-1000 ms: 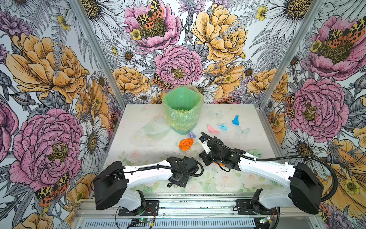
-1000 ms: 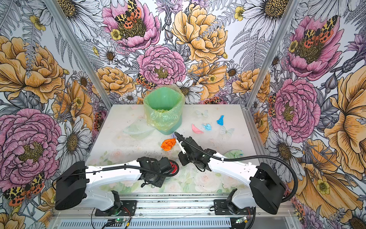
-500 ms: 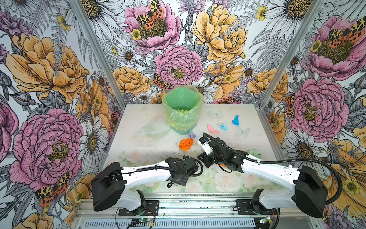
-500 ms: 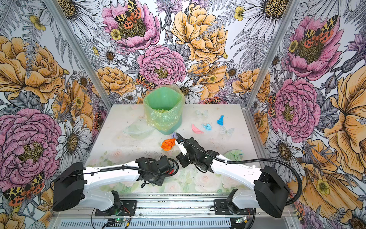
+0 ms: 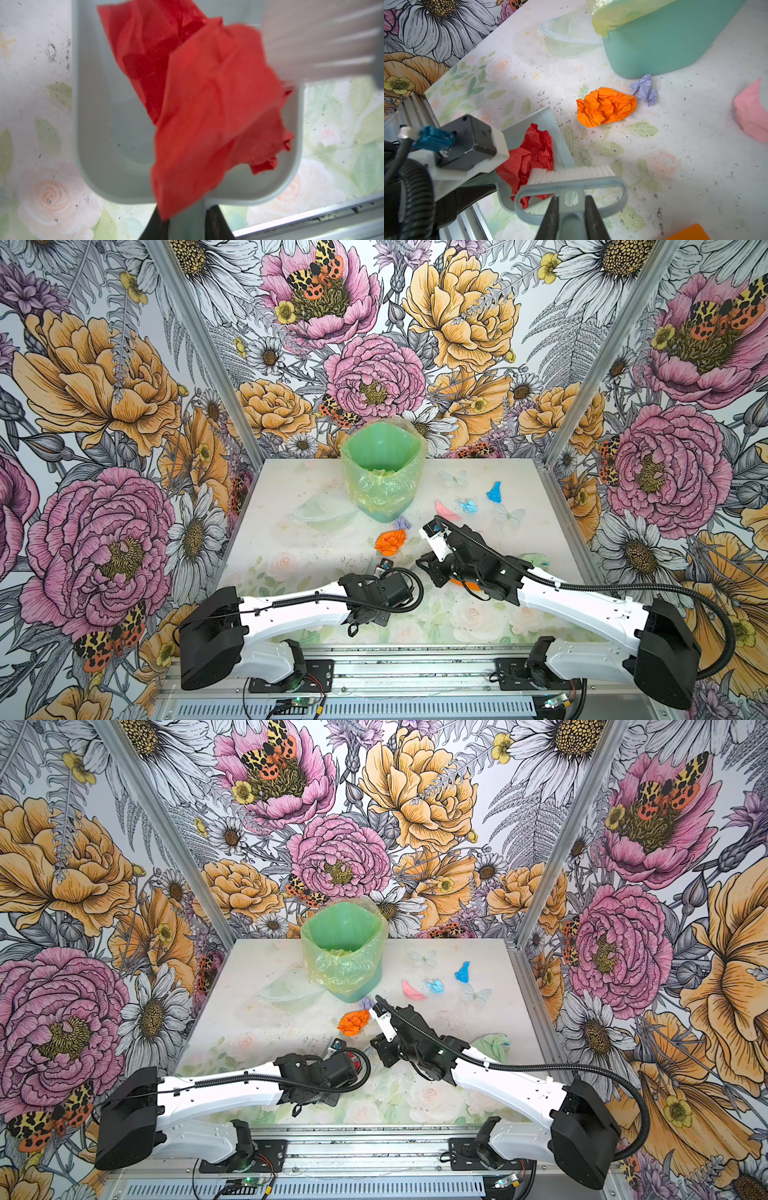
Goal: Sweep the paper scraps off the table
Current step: 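Sweep the red scrap into the dustpan with the brush in the right gripper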
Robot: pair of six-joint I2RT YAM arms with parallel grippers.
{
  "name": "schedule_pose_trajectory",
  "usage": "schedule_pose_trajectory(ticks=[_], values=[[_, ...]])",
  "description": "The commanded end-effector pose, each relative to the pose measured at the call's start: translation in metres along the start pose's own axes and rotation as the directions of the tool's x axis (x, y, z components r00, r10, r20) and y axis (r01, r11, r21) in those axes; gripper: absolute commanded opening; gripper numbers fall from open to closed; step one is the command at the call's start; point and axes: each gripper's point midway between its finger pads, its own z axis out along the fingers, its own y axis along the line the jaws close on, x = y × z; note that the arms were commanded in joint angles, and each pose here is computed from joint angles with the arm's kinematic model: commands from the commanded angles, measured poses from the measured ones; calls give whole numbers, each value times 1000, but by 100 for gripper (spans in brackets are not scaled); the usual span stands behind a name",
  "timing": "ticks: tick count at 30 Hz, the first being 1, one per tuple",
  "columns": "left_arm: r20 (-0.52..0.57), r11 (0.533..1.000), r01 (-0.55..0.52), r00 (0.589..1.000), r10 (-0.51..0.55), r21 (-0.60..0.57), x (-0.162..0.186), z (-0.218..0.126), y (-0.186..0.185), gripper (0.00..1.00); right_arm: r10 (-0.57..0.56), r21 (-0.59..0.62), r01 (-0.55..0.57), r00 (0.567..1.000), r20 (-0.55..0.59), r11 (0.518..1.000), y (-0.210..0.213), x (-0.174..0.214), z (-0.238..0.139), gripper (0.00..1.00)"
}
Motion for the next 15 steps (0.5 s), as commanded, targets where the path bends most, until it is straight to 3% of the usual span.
schedule_pose_trajectory(ticks=[1,11,15], values=[[70,1000,19,997,-19,-2,-16,-7,-2,13,-28,3,28,994,105,1000,5,-33,-21,0],[153,999,42,987,-43,10,-33,-25,1,13,-25,40,17,975,219,999,-3,-59,-53,0],[184,999,44,982,-48,24,-42,-39,2,14,-1,120,-31,965,261,992,-26,-64,-65,0]])
